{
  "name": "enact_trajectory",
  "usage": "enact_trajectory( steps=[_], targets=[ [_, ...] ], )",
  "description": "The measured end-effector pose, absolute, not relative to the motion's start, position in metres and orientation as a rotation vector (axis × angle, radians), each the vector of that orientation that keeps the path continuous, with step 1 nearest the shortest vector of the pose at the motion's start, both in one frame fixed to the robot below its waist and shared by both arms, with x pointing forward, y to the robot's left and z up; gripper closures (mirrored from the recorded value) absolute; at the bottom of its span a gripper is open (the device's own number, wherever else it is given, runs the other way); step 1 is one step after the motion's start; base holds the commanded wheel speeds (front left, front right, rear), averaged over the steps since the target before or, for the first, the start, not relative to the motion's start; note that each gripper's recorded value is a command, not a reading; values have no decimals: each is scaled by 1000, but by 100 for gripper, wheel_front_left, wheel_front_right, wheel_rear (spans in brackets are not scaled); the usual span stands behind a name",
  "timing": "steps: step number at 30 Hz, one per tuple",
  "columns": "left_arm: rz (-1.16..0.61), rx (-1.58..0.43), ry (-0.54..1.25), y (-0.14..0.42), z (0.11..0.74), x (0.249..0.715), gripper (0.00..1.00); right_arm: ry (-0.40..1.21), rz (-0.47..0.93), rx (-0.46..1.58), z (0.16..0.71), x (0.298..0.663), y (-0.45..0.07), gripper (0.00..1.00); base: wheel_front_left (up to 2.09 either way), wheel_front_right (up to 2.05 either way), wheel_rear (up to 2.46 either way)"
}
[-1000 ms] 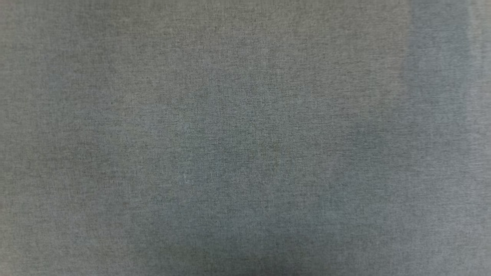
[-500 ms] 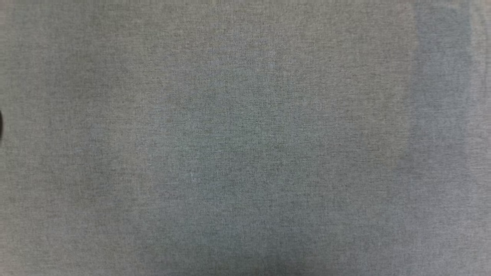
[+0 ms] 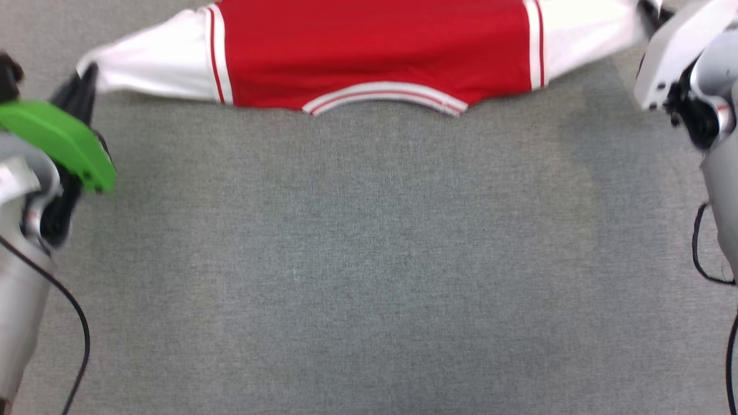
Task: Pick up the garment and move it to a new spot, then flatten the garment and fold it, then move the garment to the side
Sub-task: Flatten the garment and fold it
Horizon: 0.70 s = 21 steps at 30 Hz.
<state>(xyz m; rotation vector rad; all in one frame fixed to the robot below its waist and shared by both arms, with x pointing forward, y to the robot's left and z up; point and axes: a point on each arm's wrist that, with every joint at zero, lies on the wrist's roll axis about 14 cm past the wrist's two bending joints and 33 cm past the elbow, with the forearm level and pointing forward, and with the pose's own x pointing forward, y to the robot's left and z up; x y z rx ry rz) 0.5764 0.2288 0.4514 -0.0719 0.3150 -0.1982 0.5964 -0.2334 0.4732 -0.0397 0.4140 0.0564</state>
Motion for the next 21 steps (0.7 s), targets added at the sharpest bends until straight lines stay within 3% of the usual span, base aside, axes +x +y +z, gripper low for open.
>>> enact_trajectory(
  steps=[6,21],
  targets=[
    [-176,-100,439,233,436,503,100,501,37,10,468,536,-252,100,0,0,0],
    [-186,-129,560,225,438,389,100,639,45,115,459,442,-269,100,0,0,0]
  ],
)
